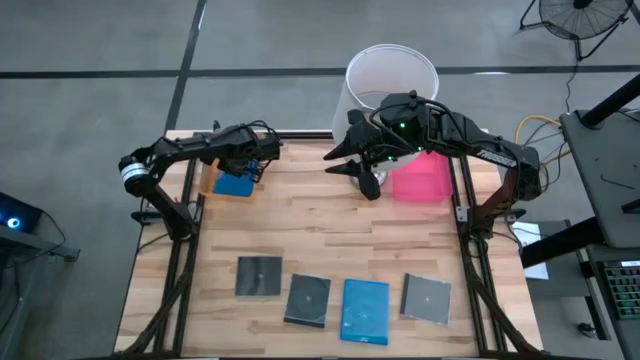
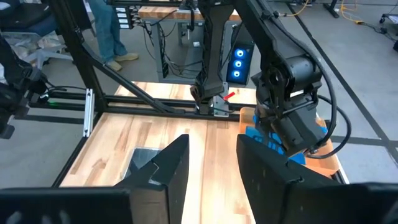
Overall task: Pick & place jewel cases by type
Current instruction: Put the blue cd case into the orange bin
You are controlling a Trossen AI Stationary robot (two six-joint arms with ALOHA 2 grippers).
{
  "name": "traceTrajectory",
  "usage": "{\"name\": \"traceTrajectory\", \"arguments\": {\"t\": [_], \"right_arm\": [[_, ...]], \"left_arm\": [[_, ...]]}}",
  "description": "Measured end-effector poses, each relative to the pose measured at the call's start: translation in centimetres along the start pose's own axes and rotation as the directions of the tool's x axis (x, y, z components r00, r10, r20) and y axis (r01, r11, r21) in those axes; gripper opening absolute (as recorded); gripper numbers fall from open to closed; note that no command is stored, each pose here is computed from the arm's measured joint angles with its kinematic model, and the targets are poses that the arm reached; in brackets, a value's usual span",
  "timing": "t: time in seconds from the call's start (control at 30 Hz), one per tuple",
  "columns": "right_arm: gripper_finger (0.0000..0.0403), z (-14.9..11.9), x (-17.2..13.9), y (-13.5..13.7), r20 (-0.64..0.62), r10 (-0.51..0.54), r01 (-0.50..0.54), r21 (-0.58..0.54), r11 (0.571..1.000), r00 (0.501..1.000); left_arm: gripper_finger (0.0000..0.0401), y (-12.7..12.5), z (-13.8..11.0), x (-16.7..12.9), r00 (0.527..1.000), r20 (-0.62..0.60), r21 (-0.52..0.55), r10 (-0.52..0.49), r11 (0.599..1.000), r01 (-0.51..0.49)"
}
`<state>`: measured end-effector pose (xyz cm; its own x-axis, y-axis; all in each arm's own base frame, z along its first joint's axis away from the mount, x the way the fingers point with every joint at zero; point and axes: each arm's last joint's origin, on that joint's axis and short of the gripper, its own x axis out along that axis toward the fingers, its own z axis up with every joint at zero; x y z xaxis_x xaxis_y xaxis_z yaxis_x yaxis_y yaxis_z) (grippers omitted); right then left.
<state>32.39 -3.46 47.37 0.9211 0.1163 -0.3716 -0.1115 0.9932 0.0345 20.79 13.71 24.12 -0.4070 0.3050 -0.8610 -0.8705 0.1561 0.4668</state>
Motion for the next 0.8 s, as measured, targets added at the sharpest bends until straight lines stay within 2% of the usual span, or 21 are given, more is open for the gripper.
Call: {"name": "traceTrajectory", "arguments": {"t": [0.2,0.4,0.57,0.8], "right_arm": [[0.0134,0.0,0.0,0.0,0.000,0.000,0.000,0.000,1.000,1.000],[0.0126,0.0,0.0,0.0,0.001,0.000,0.000,-0.003,1.000,1.000],[0.0122,0.0,0.0,0.0,0.002,0.000,0.000,-0.006,1.000,1.000],[0.0129,0.0,0.0,0.0,0.002,0.000,0.000,-0.006,1.000,1.000]], "left_arm": [[0.0014,-0.5,-0.9,1.6,0.997,-0.068,0.002,-0.025,1.000,0.025],[0.0015,-0.7,-0.9,1.8,0.997,-0.069,-0.002,-0.041,0.999,0.041],[0.0026,-1.0,-0.2,1.2,0.997,-0.007,-0.030,-0.082,0.996,0.082],[0.0038,-1.9,0.9,0.6,0.978,0.074,-0.040,-0.194,0.979,0.198]]}}
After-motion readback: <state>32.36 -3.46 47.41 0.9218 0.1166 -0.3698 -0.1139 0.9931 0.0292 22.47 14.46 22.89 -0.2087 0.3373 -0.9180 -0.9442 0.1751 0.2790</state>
